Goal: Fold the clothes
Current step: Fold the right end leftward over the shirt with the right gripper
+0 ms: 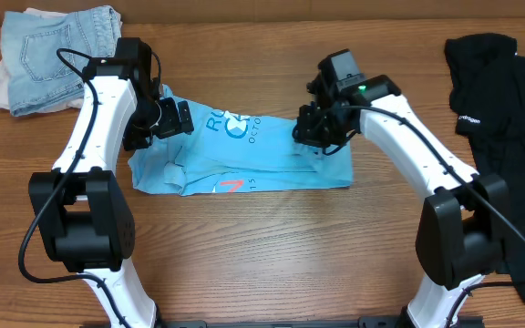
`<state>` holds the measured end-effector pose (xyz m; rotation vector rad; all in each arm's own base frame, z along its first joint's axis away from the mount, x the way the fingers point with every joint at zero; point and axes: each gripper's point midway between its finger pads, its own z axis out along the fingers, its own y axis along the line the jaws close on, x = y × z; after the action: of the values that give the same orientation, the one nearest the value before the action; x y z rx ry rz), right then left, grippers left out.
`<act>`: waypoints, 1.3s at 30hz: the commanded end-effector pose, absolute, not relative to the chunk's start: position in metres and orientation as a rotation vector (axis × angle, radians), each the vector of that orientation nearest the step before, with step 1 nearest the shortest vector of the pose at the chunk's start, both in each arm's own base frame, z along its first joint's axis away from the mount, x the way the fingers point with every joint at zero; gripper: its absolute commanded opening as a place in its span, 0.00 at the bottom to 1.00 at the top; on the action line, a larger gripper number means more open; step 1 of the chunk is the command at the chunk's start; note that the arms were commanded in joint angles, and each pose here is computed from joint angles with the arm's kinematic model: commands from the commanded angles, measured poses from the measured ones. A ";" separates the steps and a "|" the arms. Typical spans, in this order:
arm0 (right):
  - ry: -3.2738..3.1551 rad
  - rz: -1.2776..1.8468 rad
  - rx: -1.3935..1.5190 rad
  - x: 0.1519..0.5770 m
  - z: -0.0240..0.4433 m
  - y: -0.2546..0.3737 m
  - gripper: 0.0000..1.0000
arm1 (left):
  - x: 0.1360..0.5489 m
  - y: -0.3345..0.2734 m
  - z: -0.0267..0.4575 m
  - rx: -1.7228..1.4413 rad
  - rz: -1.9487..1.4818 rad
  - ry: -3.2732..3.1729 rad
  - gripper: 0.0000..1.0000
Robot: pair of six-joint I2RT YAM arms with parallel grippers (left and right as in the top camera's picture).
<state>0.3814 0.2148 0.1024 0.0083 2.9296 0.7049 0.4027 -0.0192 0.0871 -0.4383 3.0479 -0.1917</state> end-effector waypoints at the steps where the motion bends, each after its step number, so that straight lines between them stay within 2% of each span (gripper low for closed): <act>1: 2.939 0.757 -0.002 0.373 0.104 0.234 0.10 | 0.406 -0.016 0.087 -0.437 -0.177 3.042 1.00; 14: 2.954 0.785 -0.038 0.354 0.088 0.261 0.10 | 0.406 -0.016 0.087 -0.437 -0.177 3.042 1.00; 15: 2.947 0.789 -0.046 0.355 0.089 0.263 0.19 | 0.406 -0.016 0.087 -0.437 -0.177 3.042 1.00; 16: 2.940 0.792 -0.055 0.355 0.090 0.265 0.45 | 0.406 -0.016 0.087 -0.437 -0.177 3.042 1.00; 17: 2.936 0.795 -0.062 0.355 0.090 0.267 0.66 | 0.406 -0.016 0.087 -0.437 -0.177 3.043 1.00; 23: 2.928 0.826 -0.120 0.353 0.095 0.272 0.84 | 0.406 -0.016 0.087 -0.437 -0.177 3.042 1.00; 29: 2.885 0.816 -0.075 0.377 0.117 0.252 0.86 | 0.405 -0.016 0.087 -0.438 -0.177 3.044 1.00; 32: 2.873 0.814 -0.033 0.385 0.117 0.241 0.78 | 0.405 -0.016 0.087 -0.437 -0.177 3.044 1.00; 35: 2.902 0.803 -0.023 0.382 0.111 0.239 0.76 | 0.405 -0.016 0.087 -0.437 -0.177 3.043 1.00; 39: 2.926 0.791 -0.169 0.370 0.097 0.257 0.79 | 0.406 -0.016 0.087 -0.436 -0.178 3.039 1.00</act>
<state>0.3766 0.2355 0.1031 -0.0196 2.9266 0.7844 0.4028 -0.0192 0.0871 -0.4383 3.0475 -0.1918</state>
